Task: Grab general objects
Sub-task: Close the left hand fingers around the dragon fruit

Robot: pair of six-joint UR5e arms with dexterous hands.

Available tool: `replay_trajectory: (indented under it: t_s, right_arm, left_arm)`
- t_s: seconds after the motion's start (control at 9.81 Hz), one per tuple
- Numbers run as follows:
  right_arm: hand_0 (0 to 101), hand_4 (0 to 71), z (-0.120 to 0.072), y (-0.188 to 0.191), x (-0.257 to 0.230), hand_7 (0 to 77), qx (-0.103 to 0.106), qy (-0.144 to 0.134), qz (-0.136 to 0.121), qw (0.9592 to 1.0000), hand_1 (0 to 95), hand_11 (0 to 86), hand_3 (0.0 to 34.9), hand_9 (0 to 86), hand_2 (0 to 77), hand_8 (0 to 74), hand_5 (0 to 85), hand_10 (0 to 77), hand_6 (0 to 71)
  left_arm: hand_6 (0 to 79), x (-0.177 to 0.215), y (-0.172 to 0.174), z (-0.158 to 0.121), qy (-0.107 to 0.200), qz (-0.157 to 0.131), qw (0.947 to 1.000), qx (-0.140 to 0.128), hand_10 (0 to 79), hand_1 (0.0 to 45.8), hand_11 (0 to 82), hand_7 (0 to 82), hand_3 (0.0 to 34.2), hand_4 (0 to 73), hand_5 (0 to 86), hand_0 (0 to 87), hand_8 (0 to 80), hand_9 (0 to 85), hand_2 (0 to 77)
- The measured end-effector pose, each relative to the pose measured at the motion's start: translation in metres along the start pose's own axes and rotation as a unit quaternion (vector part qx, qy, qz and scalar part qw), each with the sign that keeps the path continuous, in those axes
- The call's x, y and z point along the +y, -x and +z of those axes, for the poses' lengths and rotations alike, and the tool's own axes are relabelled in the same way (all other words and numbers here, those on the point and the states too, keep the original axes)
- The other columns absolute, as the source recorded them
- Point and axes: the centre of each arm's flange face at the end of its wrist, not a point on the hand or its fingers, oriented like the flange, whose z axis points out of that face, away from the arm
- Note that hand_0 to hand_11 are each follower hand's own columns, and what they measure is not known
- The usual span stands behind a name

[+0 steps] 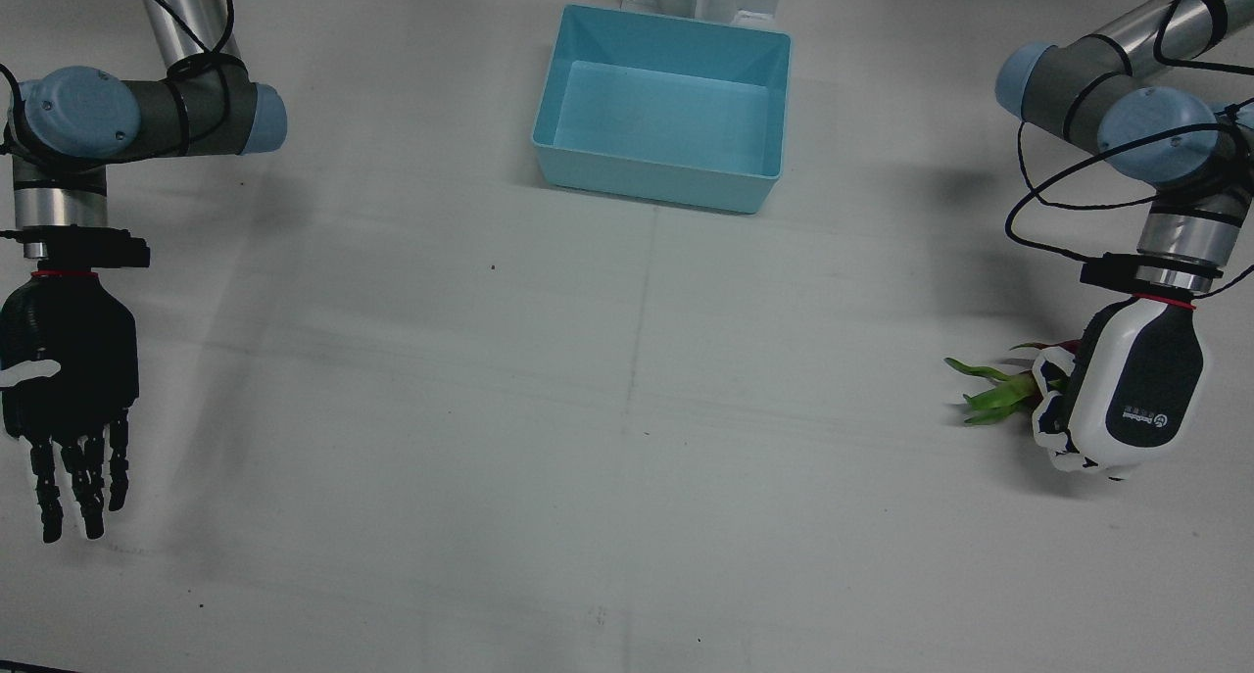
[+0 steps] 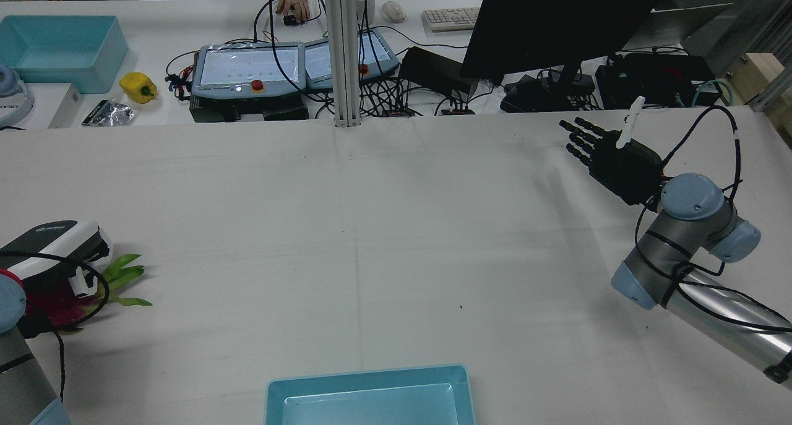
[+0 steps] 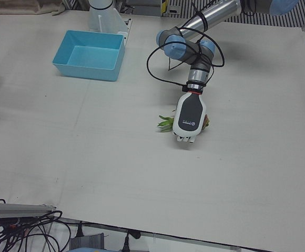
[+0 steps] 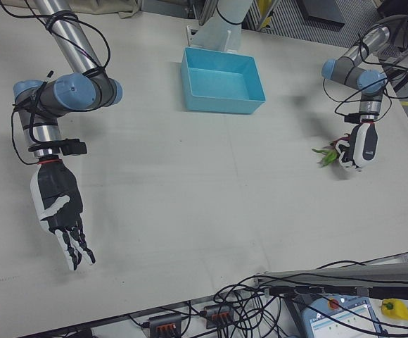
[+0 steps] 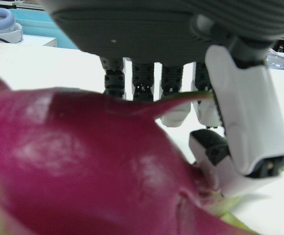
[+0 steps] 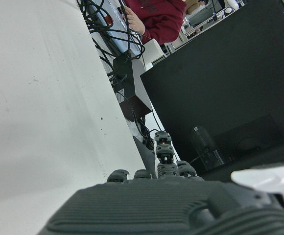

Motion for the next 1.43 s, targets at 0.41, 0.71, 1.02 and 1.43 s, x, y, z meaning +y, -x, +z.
replay_trajectory:
  t_s: [0.41, 0.71, 1.02, 1.43]
  right_arm:
    - [0, 0.0, 0.000, 0.000, 0.000, 0.0, 0.000, 0.000, 0.000, 1.0000, 6.5, 0.5, 0.0, 1.1, 1.6, 0.0, 0.0, 0.0, 0.0]
    - [0, 0.0, 0.000, 0.000, 0.000, 0.0, 0.000, 0.000, 0.000, 1.0000, 6.5, 1.1, 0.0, 1.1, 1.6, 0.0, 0.0, 0.0, 0.0]
    - [0, 0.0, 0.000, 0.000, 0.000, 0.0, 0.000, 0.000, 0.000, 1.0000, 6.5, 0.5, 0.0, 1.1, 1.6, 0.0, 0.0, 0.0, 0.0]
    - [0, 0.0, 0.000, 0.000, 0.000, 0.0, 0.000, 0.000, 0.000, 1.0000, 6.5, 0.5, 0.0, 1.1, 2.2, 0.0, 0.0, 0.0, 0.0]
  left_arm:
    - [70.4, -0.002, -0.006, -0.003, -0.009, -0.003, 0.9999, 0.009, 22.9, 0.0, 70.4, 75.3, 0.0, 70.4, 69.8, 69.2, 70.4, 70.4, 66.5]
    - [60.0, -0.007, -0.024, -0.027, -0.007, -0.012, 0.9994, 0.031, 22.9, 5.4, 52.9, 51.8, 0.0, 68.2, 69.8, 37.4, 64.4, 65.4, 21.8]
    - [33.3, -0.014, -0.032, -0.049, -0.009, -0.006, 0.9998, 0.016, 22.9, 2.2, 27.8, 21.3, 4.5, 38.7, 70.9, 45.0, 37.6, 38.7, 2.2]
    - [1.1, -0.026, -0.009, -0.061, -0.022, 0.015, 0.9993, -0.026, 22.4, 1.1, 1.6, 1.1, 20.9, 0.0, 72.0, 40.7, 1.6, 8.7, 1.6]
